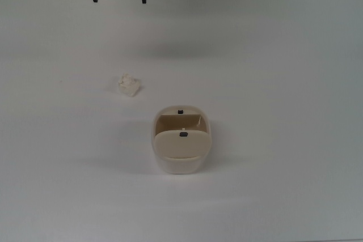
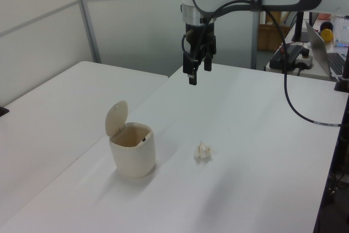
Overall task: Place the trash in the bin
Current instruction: 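Lower the gripper onto the crumpled white paper ball and close it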
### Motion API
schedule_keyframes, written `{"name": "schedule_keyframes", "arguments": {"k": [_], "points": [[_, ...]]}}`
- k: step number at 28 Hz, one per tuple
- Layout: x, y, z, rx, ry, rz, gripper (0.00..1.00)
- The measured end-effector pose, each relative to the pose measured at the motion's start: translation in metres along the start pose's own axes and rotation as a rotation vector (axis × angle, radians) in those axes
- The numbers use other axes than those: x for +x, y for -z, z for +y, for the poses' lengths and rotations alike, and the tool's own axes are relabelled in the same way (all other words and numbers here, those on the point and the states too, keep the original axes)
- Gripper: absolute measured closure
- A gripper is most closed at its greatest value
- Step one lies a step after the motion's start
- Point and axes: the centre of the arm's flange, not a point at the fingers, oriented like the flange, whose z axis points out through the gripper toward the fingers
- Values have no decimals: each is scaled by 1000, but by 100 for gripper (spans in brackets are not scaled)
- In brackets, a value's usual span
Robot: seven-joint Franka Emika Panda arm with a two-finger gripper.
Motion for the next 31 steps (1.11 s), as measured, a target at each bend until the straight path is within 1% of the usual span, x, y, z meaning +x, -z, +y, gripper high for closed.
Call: {"name": "schedule_keyframes", "arguments": {"k": [6,12,16,19,23,24,31], "points": [[2,-6,0,0,1,-10,0],[13,-33,0,2,42,-56,0],[20,-59,-1,4,61,-102,0],[23,-87,-1,6,65,-148,0],[31,-129,-1,4,67,-141,0],[33,-145,-1,-1,69,-139,0],[39,-225,5,-68,100,-198,0]]}}
